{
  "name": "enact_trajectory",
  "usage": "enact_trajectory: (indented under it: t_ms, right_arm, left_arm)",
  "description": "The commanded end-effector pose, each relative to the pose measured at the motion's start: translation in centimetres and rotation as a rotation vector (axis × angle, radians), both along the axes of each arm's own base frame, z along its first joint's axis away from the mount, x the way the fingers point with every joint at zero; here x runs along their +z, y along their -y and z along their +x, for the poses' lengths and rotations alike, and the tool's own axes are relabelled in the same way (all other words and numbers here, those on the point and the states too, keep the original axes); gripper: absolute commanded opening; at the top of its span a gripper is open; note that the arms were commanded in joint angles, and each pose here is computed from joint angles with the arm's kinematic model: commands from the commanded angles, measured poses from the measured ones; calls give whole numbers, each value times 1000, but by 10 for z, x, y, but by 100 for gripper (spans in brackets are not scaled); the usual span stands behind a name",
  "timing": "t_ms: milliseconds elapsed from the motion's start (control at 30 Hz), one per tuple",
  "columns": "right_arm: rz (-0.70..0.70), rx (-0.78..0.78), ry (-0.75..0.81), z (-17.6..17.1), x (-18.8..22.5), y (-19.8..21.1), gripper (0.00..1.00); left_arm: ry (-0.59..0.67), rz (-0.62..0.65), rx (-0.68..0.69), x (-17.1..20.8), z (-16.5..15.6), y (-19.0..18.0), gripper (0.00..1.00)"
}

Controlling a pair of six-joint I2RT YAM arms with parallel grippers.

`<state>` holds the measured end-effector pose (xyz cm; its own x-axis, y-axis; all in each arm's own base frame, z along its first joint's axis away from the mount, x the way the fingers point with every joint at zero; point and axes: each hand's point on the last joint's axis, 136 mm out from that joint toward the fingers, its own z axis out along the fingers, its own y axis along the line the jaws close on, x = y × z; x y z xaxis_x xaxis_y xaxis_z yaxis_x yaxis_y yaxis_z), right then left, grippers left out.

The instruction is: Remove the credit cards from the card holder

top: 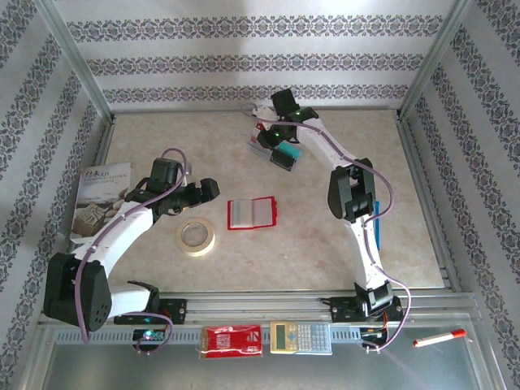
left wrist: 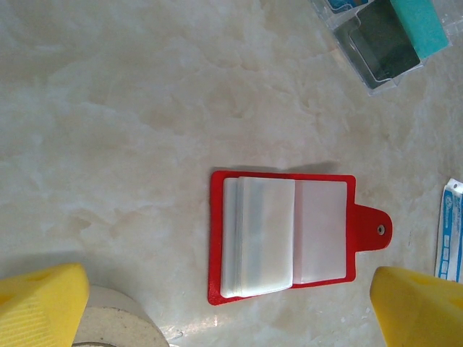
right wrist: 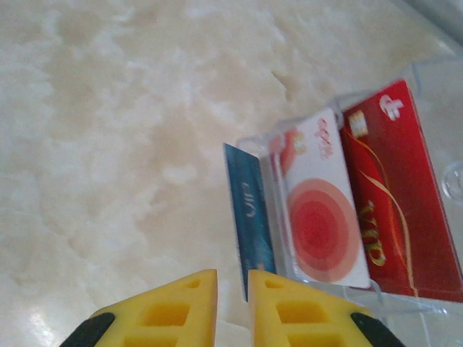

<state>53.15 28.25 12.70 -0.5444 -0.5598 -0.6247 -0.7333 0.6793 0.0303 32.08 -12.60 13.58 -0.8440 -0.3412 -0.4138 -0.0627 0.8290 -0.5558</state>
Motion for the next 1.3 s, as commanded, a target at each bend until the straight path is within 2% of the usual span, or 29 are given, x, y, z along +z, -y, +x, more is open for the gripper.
enact_trajectory:
  t_ms: [0,133,567,967,1267]
  right_arm:
    - [-68,45,5,-14,-15,-20,21]
    - [-118,56,-21,-16,-36,-25,22]
    - [-195,9,-51,-2,-61,-6,24]
    - [-237,-104,-16,18,-59,15,26]
    - [-267,-92,-10,17,-61,17,26]
  left_arm:
    - [-1,-1,-9,1,-2,-2,100]
    - [-4,4,-10,1,-4,-3,100]
    - [-3,11,-5,0,-5,-4,100]
    - [-4,5,-4,1,-5,-4,100]
    - [-4,7,-3,1,-6,-4,100]
